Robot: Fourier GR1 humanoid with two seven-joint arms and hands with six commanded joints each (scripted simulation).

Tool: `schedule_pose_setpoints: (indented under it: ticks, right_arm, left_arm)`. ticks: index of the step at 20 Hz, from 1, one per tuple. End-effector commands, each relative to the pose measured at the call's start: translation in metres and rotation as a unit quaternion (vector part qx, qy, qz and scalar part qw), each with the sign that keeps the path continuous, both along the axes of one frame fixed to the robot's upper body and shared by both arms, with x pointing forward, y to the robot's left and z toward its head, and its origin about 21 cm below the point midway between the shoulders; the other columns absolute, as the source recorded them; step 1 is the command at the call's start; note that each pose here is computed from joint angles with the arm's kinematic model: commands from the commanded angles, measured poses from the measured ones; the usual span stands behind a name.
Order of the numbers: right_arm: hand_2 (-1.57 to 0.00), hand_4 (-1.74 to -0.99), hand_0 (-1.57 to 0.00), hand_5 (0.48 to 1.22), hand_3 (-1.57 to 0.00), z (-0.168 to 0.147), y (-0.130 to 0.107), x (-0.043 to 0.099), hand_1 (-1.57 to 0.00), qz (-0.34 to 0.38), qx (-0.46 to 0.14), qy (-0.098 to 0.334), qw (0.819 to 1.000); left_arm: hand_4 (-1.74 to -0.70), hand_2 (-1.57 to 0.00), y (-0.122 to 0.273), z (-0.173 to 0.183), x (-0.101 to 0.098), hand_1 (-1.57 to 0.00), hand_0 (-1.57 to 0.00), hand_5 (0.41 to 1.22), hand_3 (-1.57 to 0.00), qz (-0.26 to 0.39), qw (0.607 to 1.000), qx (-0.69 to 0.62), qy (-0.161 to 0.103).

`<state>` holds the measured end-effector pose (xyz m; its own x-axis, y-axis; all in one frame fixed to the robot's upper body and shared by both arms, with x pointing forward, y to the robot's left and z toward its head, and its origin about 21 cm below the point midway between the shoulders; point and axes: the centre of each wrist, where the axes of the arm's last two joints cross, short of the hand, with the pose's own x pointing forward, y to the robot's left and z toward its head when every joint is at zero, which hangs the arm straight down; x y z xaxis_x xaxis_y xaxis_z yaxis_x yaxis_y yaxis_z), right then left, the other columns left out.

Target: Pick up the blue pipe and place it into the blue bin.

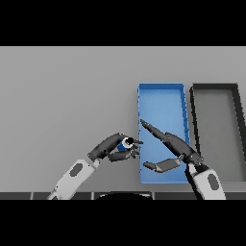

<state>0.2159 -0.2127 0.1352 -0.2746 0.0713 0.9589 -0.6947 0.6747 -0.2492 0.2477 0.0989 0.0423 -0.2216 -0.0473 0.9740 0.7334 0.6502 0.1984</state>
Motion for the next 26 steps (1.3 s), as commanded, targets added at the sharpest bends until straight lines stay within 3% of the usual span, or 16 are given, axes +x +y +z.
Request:
schedule_pose_setpoints:
  ticks: [1,6,9,13,14,15,16,18,19,20,21,24,26]
  right_arm:
    - [0.00,-1.306,0.00,0.521,0.00,0.005,0.004,0.005,0.00,0.012,-0.010,-0.010,1.000]
    - [0.00,-1.232,0.00,0.531,0.00,0.014,0.038,0.020,0.00,0.068,-0.037,-0.009,0.997]
    - [0.00,-1.225,0.00,0.529,0.00,0.020,0.057,0.027,0.00,0.093,-0.046,-0.017,0.994]
    - [-0.03,-1.222,0.00,0.506,0.00,0.023,0.081,0.042,-0.01,0.115,-0.047,-0.016,0.992]
    - [-0.10,-1.245,-0.05,0.506,-0.05,0.025,0.085,0.044,-0.08,0.127,-0.050,-0.016,0.991]
    - [-0.24,-1.294,-0.18,0.509,-0.16,0.027,0.089,0.048,-0.22,0.132,-0.055,-0.015,0.990]
    - [-0.38,-1.335,-0.35,0.507,-0.30,0.029,0.096,0.051,-0.38,0.141,-0.065,-0.015,0.988]
    - [-0.74,-1.430,-0.72,0.522,-0.63,0.028,0.102,0.054,-0.70,0.156,-0.071,-0.020,0.985]
    - [-0.91,-1.486,-0.89,0.550,-0.77,0.027,0.105,0.053,-0.87,0.167,-0.059,-0.017,0.984]
    - [-1.04,-1.530,-1.02,0.606,-0.87,0.027,0.107,0.053,-1.01,0.182,-0.051,-0.007,0.982]
    - [-1.14,-1.562,-1.13,0.666,-0.96,0.025,0.105,0.053,-1.12,0.190,-0.049,0.008,0.981]
    - [-1.35,-1.469,-1.35,0.905,-1.26,0.018,0.106,0.052,-1.34,0.193,-0.021,0.028,0.981]
    - [-1.43,-1.441,-1.43,1.019,-1.37,0.020,0.105,0.055,-1.42,0.190,-0.022,-0.012,0.982]
  left_arm:
    - [-1.74,-1.57,-0.001,0.003,-0.002,-1.57,-1.57,1.221,-1.48,-0.002,1.000,-0.005,-0.001]
    - [-1.74,-1.57,0.003,0.002,-0.001,-1.57,-1.57,1.221,-1.52,-0.018,1.000,-0.017,-0.006]
    - [-1.74,-1.57,-0.003,-0.001,-0.001,-1.57,-1.57,1.221,-1.54,-0.024,1.000,-0.010,0.003]
    - [-1.74,-1.57,0.003,0.001,0.000,-1.57,-1.57,1.221,-1.54,-0.020,1.000,-0.002,-0.007]
    - [-1.74,-1.57,0.001,0.001,0.001,-1.57,-1.57,1.221,-1.48,-0.024,1.000,-0.009,0.003]
    - [-1.74,-1.32,0.003,0.001,0.003,-1.33,-1.39,1.221,-1.29,-0.022,1.000,0.007,-0.014]
    - [-1.68,-1.06,0.005,0.000,0.002,-1.08,-1.18,1.221,-1.03,-0.028,0.998,0.060,-0.012]
    - [-1.48,-0.68,0.008,0.005,0.000,-0.71,-0.82,1.221,-0.66,-0.027,0.994,0.101,0.000]
    - [-1.53,-0.69,0.005,0.006,0.000,-0.71,-0.78,1.221,-0.58,-0.025,0.996,0.082,-0.008]
    - [-1.57,-0.86,0.004,0.006,0.001,-0.88,-0.94,1.221,-0.78,-0.015,0.997,0.078,-0.017]
    - [-1.61,-0.97,0.005,0.003,-0.003,-1.02,-1.06,1.221,-0.94,-0.010,0.998,0.059,-0.009]
    - [-1.67,-1.19,0.003,0.007,-0.001,-1.29,-1.31,1.221,-1.25,-0.010,1.000,0.000,-0.005]
    - [-1.70,-1.31,0.001,0.008,0.000,-1.39,-1.40,1.221,-1.36,-0.010,1.000,-0.015,0.000]
